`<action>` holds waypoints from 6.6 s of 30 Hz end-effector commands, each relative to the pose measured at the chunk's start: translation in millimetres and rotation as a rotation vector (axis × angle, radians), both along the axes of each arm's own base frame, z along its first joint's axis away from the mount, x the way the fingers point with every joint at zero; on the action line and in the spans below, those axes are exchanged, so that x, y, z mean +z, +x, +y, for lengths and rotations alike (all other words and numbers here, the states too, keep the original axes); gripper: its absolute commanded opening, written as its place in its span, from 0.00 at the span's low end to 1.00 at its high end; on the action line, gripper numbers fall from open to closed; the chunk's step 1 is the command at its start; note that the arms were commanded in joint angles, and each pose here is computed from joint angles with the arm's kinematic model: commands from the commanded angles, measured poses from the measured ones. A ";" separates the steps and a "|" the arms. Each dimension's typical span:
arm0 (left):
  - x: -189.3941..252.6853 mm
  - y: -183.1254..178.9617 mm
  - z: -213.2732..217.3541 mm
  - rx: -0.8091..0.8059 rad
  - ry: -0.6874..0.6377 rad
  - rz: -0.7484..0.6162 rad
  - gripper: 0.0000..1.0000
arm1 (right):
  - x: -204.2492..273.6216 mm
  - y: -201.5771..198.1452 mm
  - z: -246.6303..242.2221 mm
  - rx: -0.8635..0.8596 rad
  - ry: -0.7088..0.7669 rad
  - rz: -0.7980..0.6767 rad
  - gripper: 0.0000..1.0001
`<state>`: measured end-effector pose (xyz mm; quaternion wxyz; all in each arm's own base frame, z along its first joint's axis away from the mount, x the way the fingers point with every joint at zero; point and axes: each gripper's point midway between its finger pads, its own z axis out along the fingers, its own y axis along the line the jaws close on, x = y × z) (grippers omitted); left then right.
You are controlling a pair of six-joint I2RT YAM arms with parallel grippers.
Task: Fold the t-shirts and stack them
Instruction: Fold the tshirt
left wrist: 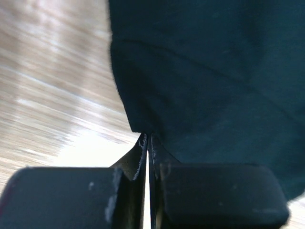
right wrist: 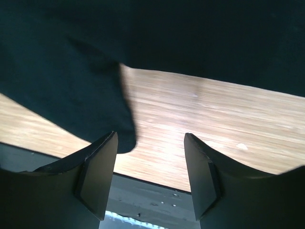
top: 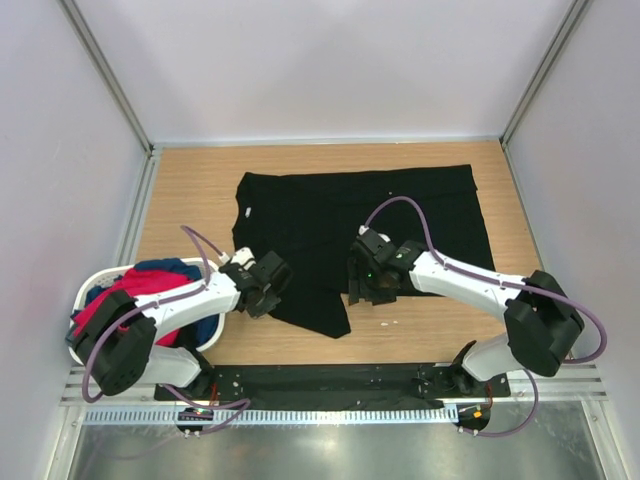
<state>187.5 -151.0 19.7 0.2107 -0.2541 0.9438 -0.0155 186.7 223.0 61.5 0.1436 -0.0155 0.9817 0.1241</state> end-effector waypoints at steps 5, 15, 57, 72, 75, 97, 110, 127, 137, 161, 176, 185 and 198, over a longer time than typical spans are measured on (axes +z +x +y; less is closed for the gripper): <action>52.4 42.2 -22.7 -0.054 0.001 -0.132 0.00 | 16.1 21.6 33.3 0.023 0.090 -0.074 0.62; 50.6 79.8 -63.8 -0.127 0.042 -0.079 0.04 | 13.4 33.5 20.8 -0.091 0.075 -0.084 0.68; 73.6 72.7 -91.9 -0.166 -0.200 -0.196 0.00 | 40.9 38.9 -7.7 -0.089 0.109 -0.089 0.68; 54.2 140.2 -137.2 -0.266 -0.117 -0.118 0.42 | 39.6 63.7 -47.7 -0.259 0.061 -0.112 0.75; 54.3 136.7 -144.7 -0.385 -0.116 -0.103 0.71 | 37.4 62.5 -49.4 -0.252 0.057 -0.103 0.75; 17.2 37.2 -76.8 -0.219 -0.194 -0.143 0.58 | 36.6 60.6 -41.8 -0.158 0.056 -0.074 0.73; 85.1 7.3 -118.3 -0.179 -0.125 -0.155 0.00 | 35.8 58.0 -52.0 -0.196 0.018 -0.078 0.74; 68.1 -15.4 -113.8 -0.212 -0.054 -0.087 0.74 | 34.2 47.2 -60.1 -0.178 -0.006 -0.063 0.78; 50.3 8.7 -52.8 -0.014 -0.107 -0.136 0.34 | 26.5 44.7 -60.8 -0.149 -0.025 -0.039 0.77; 1.6 34.9 -74.4 -0.061 -0.077 -0.057 0.00 | 23.9 44.7 -62.0 -0.152 -0.036 -0.033 0.77; 55.5 -69.7 -23.0 0.082 0.124 0.045 0.00 | 17.6 43.5 -65.9 -0.165 -0.061 -0.020 0.77; 44.7 -97.3 4.0 0.184 0.170 0.101 0.00 | 13.2 38.7 -70.1 -0.165 -0.080 -0.004 0.77; 93.1 -64.1 15.8 0.098 0.075 -0.135 0.61 | 24.1 50.7 -76.9 -0.173 -0.128 -0.048 0.81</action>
